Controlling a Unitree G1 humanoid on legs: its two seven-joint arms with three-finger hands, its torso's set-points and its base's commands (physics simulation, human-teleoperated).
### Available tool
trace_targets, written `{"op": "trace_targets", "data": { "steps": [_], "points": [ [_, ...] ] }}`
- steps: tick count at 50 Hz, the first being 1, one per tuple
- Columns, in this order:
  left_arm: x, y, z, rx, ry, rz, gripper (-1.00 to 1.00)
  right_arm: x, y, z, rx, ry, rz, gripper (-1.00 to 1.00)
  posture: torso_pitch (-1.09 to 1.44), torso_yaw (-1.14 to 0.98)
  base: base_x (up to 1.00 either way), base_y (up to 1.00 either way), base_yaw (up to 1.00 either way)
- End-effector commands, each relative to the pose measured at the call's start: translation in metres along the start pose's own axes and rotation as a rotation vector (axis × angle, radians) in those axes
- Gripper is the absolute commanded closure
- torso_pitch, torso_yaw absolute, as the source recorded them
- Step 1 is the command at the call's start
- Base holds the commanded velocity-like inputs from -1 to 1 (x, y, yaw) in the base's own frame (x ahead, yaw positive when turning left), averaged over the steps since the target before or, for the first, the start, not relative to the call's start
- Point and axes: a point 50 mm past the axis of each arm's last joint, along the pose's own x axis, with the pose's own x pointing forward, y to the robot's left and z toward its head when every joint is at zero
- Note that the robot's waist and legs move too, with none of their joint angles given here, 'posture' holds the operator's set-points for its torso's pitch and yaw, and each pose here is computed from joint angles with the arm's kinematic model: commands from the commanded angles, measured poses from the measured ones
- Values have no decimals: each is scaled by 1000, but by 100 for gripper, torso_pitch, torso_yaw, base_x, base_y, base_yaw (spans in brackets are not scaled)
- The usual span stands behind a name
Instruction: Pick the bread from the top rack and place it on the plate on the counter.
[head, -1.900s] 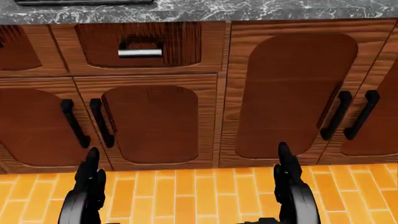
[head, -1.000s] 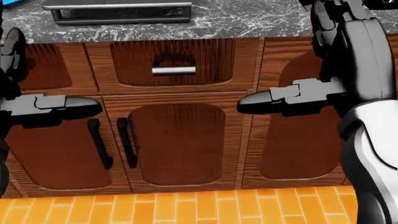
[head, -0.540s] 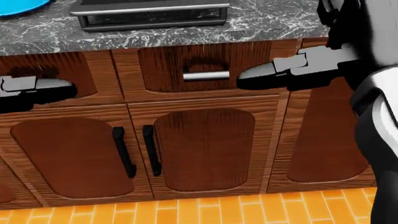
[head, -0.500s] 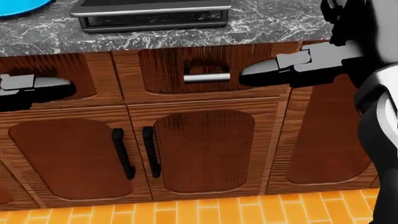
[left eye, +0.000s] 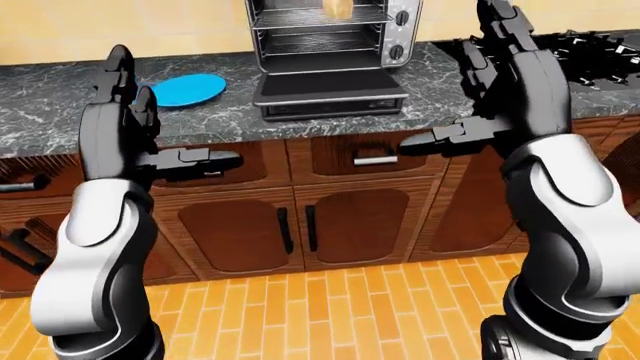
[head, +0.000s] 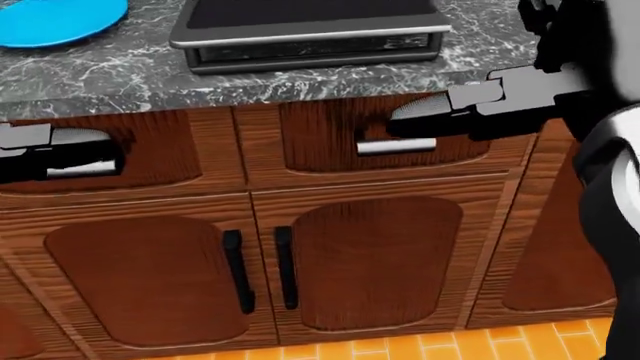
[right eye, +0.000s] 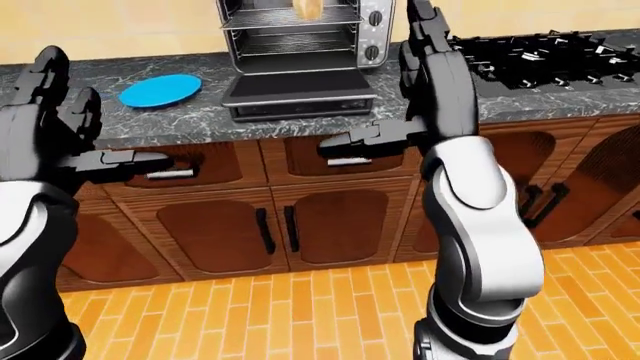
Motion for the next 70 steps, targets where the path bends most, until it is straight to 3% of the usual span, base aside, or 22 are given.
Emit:
{"op": "trace_targets", "data": {
  "steps": [1, 28, 50, 70],
  "points": [
    [-2, -2, 18, 1, -102, -16, -100, -1, -5, 20, -12, -102, -33, -100, 0, 0, 14, 35, 0],
    [-3, -1, 21, 10, -109, -11, -100, -4, -8, 28, -28, -127, -35, -100, 0, 0, 29, 32, 0],
    [-1, -1, 22, 10, -113, -12, -100, -3, -9, 47, -44, -179, -43, -100, 0, 0, 18, 4, 0],
    [-3, 1, 20, 13, -109, -3, -100, -6, -7, 47, -62, -194, -32, -100, 0, 0, 5, 6, 0]
  ]
}}
